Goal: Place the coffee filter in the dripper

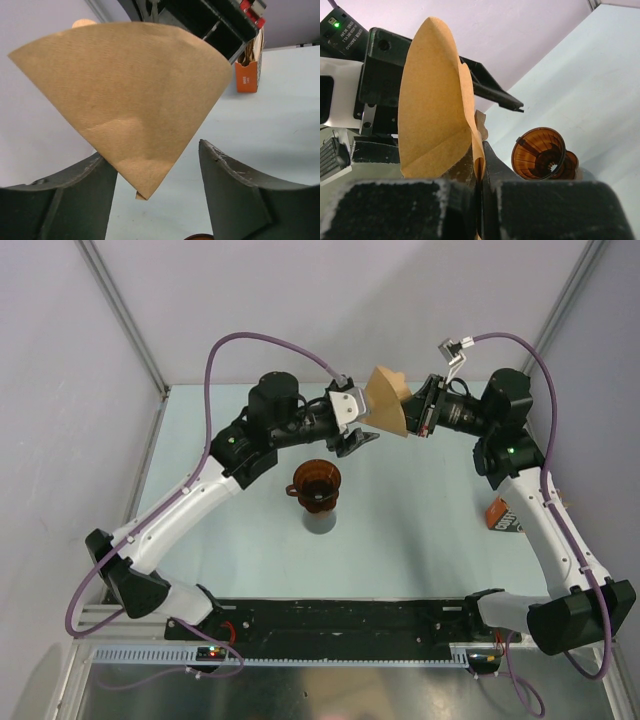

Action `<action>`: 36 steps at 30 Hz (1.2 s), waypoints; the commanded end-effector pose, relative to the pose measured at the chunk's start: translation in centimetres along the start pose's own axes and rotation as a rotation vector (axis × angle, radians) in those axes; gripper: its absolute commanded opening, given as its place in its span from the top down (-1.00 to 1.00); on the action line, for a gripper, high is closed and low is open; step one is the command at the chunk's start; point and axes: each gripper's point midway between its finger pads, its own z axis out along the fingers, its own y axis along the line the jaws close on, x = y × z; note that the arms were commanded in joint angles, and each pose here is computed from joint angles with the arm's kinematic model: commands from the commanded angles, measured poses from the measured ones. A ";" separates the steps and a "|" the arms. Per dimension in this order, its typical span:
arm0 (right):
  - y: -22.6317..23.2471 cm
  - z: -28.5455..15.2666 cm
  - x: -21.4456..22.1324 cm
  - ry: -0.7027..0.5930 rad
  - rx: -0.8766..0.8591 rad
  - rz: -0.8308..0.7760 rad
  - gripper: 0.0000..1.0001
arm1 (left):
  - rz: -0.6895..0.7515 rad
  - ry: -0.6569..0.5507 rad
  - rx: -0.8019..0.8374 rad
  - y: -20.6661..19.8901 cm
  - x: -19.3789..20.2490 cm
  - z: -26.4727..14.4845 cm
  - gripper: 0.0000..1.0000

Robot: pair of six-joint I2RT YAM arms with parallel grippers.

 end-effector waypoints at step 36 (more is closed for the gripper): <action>0.4 -0.7 0.9 0.067 -0.066 -0.053 0.07 | 0.005 -0.137 0.086 -1.3 -3.7 -1.8 -0.14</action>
